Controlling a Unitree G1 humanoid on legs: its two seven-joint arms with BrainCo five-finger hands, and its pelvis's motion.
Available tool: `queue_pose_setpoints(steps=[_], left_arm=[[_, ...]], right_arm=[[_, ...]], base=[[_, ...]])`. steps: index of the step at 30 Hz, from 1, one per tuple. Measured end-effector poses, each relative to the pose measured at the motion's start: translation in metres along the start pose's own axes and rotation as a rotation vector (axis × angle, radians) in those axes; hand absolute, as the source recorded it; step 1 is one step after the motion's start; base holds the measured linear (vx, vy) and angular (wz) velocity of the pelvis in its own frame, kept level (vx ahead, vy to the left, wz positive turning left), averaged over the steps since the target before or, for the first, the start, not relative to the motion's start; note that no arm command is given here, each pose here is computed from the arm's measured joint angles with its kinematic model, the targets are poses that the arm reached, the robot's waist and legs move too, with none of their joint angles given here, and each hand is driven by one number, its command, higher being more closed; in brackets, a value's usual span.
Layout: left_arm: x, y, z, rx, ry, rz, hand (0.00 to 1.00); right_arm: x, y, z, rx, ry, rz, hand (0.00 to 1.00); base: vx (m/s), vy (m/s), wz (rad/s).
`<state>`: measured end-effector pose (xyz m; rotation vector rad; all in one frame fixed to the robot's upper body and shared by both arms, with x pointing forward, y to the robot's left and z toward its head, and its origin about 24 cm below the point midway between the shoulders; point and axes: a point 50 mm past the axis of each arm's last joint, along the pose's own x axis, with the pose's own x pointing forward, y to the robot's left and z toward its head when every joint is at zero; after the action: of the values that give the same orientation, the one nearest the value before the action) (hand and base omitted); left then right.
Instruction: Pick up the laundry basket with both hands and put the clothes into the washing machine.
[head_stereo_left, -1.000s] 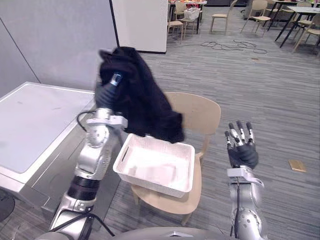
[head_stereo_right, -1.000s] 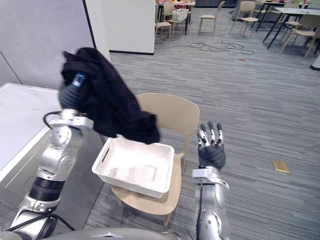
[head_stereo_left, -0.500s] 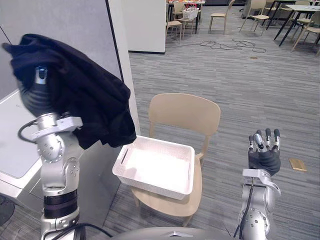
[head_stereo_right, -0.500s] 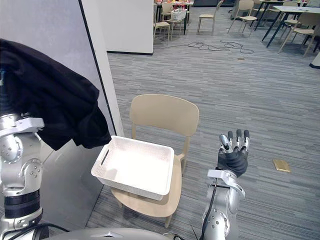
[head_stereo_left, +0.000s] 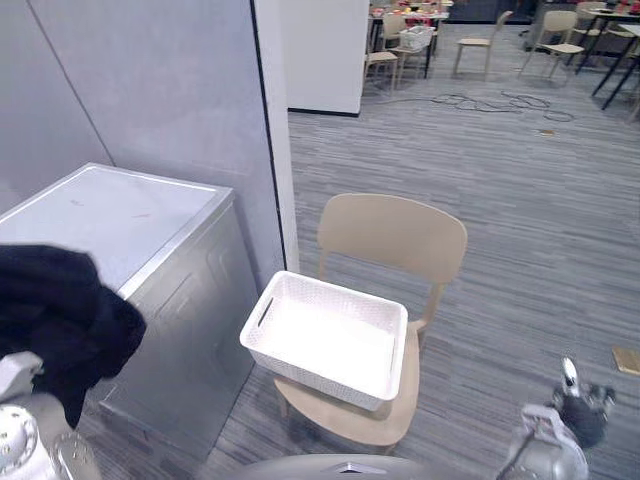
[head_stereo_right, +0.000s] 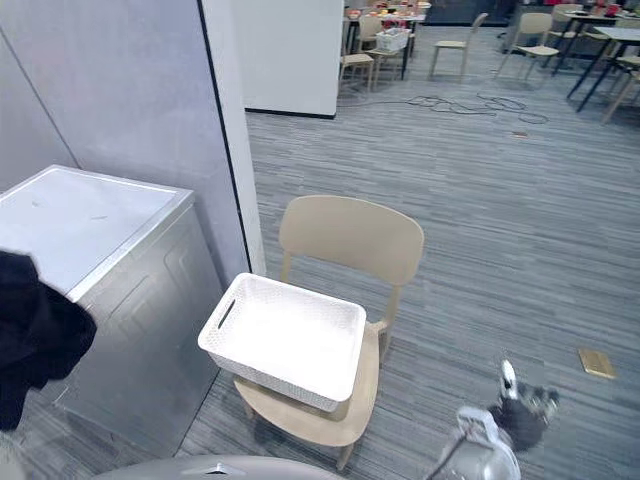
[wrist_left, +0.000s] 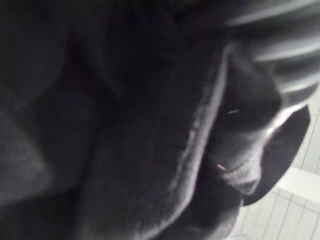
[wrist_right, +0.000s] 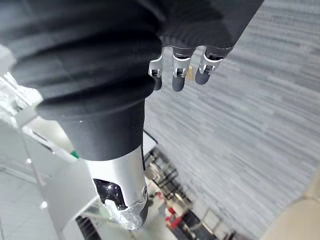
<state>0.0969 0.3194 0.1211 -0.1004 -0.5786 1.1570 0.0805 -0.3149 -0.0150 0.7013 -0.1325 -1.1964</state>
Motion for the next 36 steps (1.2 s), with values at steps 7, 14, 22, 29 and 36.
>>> queue_pose_setpoints(steps=[7,14,22,29,36], left_arm=[[-0.015,0.017,-0.015,0.006,0.097,0.02,1.0],[-0.065,0.049,-0.112,0.082,0.588,0.095,1.0],[-0.177,0.077,-0.184,0.275,1.229,0.06,1.0],[-0.209,0.092,-0.187,0.388,1.377,-0.002,1.0],[-0.213,0.073,-0.193,0.387,1.389,-0.105,1.0]], right_arm=[[-0.008,-0.057,-0.017,-0.042,0.093,-0.218,0.0],[-0.033,-0.108,-0.066,-0.113,0.347,-0.438,0.0],[-0.072,-0.132,-0.111,-0.23,0.643,-0.556,0.0],[-0.08,-0.116,-0.131,-0.485,0.793,-0.334,0.0],[-0.066,-0.059,-0.156,-0.576,0.817,0.017,0.0]], base=[[-0.02,-0.016,0.09],[0.0,-0.004,0.05],[0.01,0.009,-0.23],[0.06,0.0,-0.16],[0.07,-0.078,0.36]])
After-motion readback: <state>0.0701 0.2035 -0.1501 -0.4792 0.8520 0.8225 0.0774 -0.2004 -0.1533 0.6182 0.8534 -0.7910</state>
